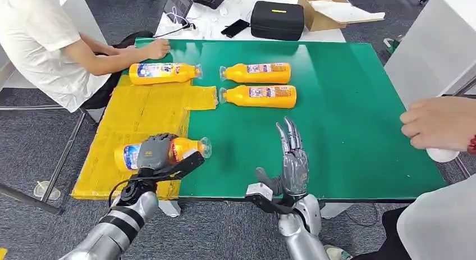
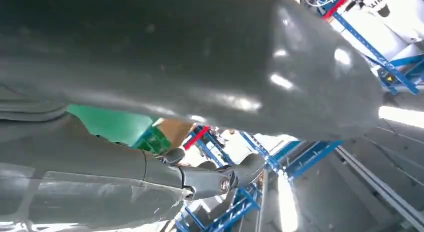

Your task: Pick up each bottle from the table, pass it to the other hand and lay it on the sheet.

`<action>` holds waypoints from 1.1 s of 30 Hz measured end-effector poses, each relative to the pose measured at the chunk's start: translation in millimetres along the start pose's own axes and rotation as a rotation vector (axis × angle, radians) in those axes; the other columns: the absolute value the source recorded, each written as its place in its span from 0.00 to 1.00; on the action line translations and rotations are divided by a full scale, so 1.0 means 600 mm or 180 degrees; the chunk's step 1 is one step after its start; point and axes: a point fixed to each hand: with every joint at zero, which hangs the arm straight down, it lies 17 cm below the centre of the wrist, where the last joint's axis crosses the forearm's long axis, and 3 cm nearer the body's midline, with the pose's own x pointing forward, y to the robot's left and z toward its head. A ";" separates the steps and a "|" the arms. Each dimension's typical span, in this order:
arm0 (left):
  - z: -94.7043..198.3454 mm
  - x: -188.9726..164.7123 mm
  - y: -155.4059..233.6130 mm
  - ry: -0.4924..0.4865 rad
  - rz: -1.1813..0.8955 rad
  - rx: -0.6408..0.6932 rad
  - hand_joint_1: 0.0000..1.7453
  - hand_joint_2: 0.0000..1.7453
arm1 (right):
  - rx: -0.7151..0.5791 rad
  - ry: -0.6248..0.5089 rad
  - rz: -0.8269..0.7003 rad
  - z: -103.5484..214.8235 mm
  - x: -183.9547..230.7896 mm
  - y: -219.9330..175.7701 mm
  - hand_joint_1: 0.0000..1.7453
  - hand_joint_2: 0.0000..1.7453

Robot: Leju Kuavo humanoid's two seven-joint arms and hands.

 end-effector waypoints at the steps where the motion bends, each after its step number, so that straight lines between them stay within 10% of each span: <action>1: -0.001 -0.002 -0.002 -0.0007 -0.0018 -0.0046 0.89 1.00 | -0.0004 0.0008 -0.0027 -0.001 0.000 0.001 0.00 0.00; 4: -0.004 -0.004 -0.006 -0.0004 -0.0027 -0.0106 0.78 1.00 | 0.0029 0.0002 -0.0052 -0.001 0.000 0.008 0.00 0.00; 5: -0.004 -0.003 -0.009 -0.0015 -0.0030 -0.0143 0.33 1.00 | 0.0039 0.0005 -0.0054 0.000 -0.001 0.009 0.00 0.00; 14: 0.002 0.000 -0.044 -0.0156 0.0120 -0.0576 0.02 1.00 | 0.0058 0.0075 -0.0217 0.002 -0.006 0.019 0.00 0.00; 33: 0.021 0.025 -0.070 -0.0447 0.0613 -0.0968 0.00 1.00 | 0.0171 0.0095 -0.0252 0.011 -0.016 0.034 0.00 0.00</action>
